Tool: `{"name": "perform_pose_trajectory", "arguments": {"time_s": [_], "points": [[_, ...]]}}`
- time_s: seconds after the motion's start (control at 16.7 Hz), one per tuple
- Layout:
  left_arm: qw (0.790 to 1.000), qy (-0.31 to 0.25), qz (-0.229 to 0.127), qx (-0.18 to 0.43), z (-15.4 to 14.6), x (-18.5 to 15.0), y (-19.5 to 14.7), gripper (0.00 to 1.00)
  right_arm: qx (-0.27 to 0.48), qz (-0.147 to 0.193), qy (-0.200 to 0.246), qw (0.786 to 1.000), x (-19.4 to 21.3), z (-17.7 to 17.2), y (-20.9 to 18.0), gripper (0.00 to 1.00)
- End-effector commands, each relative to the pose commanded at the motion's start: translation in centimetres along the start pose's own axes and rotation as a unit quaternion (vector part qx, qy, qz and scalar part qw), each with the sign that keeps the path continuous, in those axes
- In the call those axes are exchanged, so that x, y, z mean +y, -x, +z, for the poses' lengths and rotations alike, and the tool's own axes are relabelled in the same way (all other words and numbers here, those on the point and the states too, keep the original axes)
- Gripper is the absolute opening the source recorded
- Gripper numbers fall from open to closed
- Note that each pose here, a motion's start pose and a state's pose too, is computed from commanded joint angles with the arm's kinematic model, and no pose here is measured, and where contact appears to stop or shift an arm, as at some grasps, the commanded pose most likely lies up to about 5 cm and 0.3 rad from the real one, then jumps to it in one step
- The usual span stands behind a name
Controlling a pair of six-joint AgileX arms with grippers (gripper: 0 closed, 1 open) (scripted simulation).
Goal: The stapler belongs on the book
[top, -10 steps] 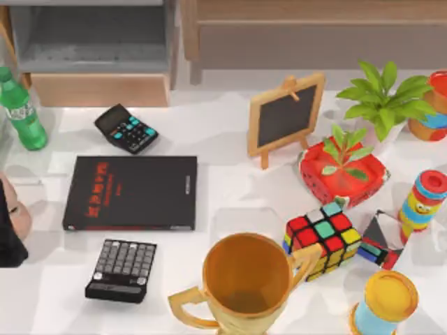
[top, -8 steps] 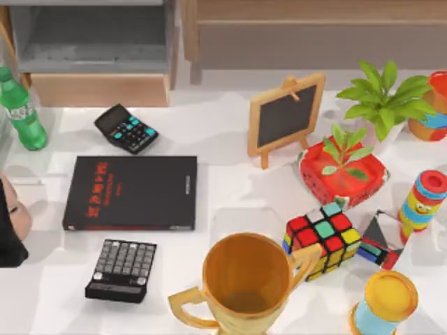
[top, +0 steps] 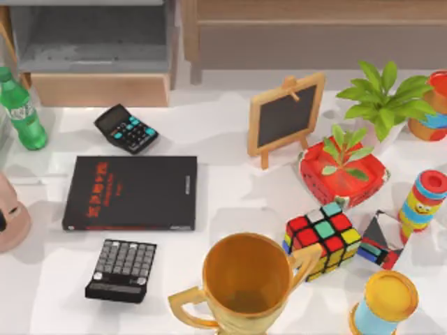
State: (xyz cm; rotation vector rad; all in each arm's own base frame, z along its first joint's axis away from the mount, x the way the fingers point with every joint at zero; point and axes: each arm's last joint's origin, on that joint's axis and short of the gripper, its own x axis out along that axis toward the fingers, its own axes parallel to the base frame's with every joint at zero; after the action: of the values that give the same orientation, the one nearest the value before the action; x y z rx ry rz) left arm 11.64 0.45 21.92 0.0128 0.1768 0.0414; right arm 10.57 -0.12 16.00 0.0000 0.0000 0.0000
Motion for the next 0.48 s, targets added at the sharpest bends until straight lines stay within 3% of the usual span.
{"name": "perform_pose_trajectory", "arguments": {"time_s": [0.24,0.48], "points": [[0.996,-0.002,0.018,0.092,6.1,0.9,-2.2,1.00,0.000,0.000,0.000,1.000,0.0,0.0,0.0,1.00],[0.979,0.001,0.036,0.201,11.9,2.5,-7.4,1.00,0.000,0.000,0.000,1.000,0.0,0.0,0.0,1.00]]}}
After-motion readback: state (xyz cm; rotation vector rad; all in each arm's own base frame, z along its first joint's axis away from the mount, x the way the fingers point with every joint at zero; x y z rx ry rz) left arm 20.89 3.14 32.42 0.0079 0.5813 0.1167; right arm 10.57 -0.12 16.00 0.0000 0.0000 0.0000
